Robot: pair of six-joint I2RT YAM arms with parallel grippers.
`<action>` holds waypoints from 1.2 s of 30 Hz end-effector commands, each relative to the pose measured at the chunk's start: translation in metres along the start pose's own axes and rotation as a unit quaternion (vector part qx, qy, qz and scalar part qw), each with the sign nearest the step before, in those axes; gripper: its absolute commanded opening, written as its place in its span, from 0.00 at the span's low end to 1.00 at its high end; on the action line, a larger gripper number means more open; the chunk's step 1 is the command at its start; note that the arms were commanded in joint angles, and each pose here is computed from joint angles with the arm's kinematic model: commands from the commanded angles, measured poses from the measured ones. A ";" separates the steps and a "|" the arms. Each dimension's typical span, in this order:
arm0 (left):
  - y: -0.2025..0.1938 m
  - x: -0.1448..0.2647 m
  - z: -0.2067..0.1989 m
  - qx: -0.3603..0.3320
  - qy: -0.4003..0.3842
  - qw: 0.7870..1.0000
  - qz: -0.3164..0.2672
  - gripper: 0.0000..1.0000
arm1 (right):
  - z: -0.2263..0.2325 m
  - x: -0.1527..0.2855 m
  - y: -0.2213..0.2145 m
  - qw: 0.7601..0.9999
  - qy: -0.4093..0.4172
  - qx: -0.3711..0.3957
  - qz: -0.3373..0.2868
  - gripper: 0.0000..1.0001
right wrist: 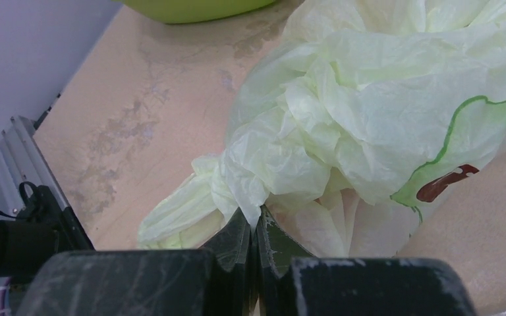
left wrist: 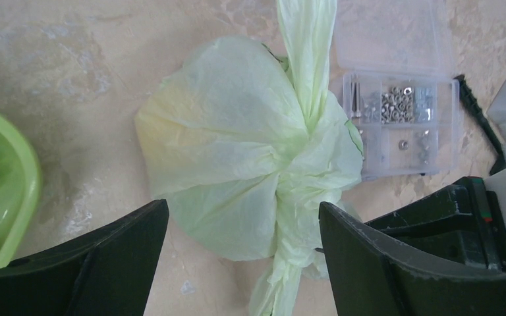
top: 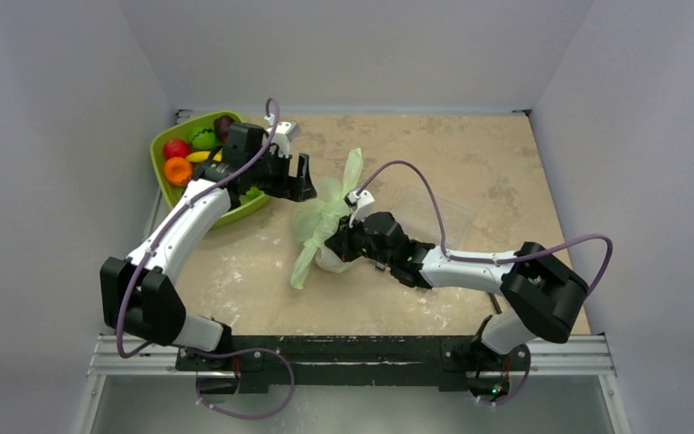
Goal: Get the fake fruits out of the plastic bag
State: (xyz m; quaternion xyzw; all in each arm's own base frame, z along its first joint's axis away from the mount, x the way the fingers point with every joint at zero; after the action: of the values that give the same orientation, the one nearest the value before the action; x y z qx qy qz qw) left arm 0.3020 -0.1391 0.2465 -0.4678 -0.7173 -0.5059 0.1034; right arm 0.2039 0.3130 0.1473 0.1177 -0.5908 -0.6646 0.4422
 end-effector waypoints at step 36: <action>-0.011 -0.028 0.010 -0.069 0.155 0.980 0.106 0.00 | -0.024 0.041 -0.041 0.996 0.010 -0.080 -0.048 0.00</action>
State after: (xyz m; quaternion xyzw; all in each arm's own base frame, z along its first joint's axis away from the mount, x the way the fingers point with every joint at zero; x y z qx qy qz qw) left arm 0.3062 -0.1591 0.1869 -0.5266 -0.5859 -0.5528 0.2719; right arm 0.1874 0.2795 0.1329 0.1359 -0.5590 -0.6843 0.4480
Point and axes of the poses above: each gripper's point midway between its finger pads, its own x axis back along the fingers, its own z axis along the line the jaws close on, y = z × x, the point moved 7 cm from there along x, back along the fingers, and after that the axes turned 10 degrees about x, right-handed, at the moved point
